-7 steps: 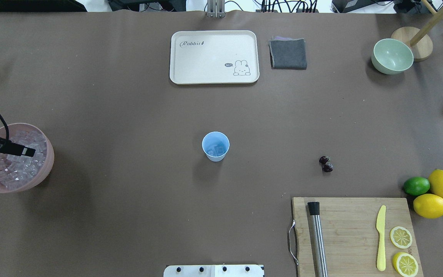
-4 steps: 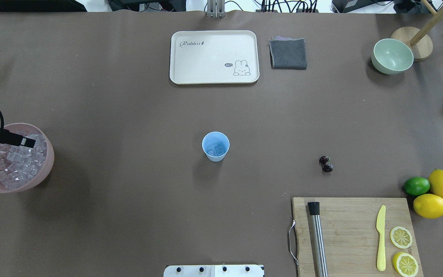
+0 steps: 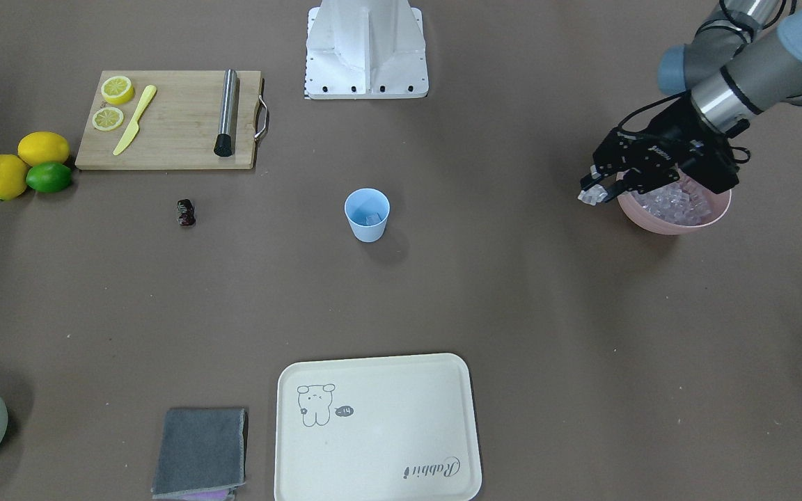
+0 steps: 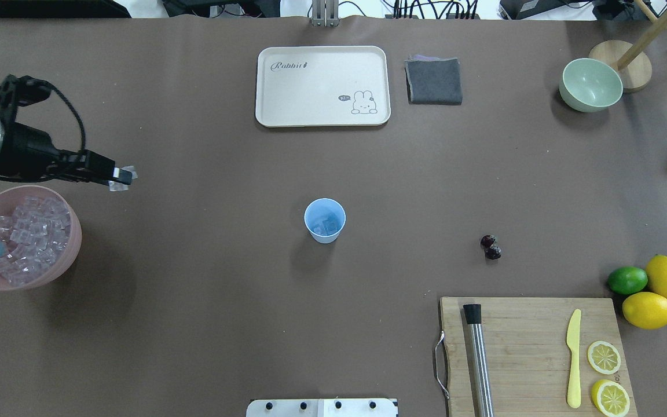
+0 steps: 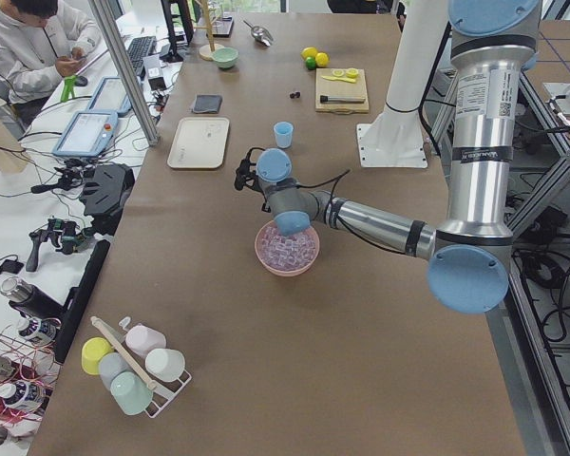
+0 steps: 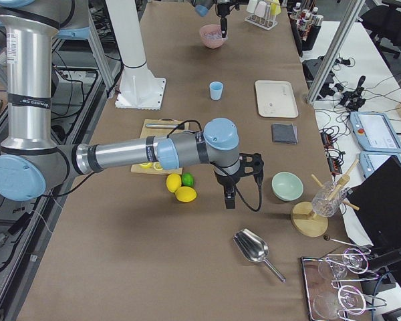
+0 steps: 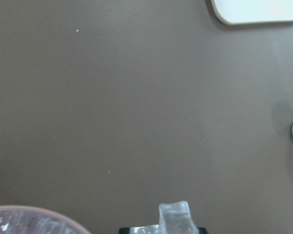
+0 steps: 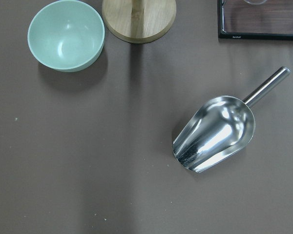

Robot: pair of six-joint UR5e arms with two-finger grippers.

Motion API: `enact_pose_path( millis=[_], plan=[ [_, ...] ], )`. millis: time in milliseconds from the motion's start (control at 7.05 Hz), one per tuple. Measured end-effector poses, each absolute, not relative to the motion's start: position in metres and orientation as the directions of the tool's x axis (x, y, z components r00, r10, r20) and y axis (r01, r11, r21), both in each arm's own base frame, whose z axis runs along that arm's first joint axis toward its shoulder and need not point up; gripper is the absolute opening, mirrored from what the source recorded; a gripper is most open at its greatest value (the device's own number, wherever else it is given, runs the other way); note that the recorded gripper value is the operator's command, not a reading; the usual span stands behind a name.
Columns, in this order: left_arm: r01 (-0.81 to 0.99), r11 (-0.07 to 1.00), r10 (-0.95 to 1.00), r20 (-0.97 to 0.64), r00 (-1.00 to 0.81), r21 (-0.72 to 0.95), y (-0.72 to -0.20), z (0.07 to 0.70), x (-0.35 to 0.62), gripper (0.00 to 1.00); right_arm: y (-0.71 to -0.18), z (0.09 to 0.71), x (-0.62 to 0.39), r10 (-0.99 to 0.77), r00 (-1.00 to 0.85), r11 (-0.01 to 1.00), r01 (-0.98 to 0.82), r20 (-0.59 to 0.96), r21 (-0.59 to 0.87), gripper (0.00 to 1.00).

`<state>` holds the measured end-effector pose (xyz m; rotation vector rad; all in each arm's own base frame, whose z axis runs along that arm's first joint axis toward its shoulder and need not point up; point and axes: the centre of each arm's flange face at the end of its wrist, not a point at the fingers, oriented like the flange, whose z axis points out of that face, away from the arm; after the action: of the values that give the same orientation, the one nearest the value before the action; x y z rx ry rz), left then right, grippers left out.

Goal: Put ice and cherries in cup
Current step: 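Carry the ice cube toward the light-blue cup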

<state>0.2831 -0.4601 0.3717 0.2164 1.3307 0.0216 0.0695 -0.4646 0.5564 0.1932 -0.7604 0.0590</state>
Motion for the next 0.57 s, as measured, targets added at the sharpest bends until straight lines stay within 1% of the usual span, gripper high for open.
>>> enact_pose_path(
  millis=[284, 568],
  plan=[
    [0.191, 0.977, 0.055, -0.979, 0.197, 0.094, -0.441, 0.304, 0.391, 0.0, -0.465, 0.556, 0.069, -0.017, 0.724, 0.981, -0.123, 0.69, 0.153, 1.0],
    [0.26, 0.965, -0.007, -0.983, 0.185, 0.043, -0.418, 0.239, 0.471, 0.0, -0.465, 0.556, 0.069, -0.017, 0.724, 0.981, -0.123, 0.69, 0.153, 1.0]
  ],
)
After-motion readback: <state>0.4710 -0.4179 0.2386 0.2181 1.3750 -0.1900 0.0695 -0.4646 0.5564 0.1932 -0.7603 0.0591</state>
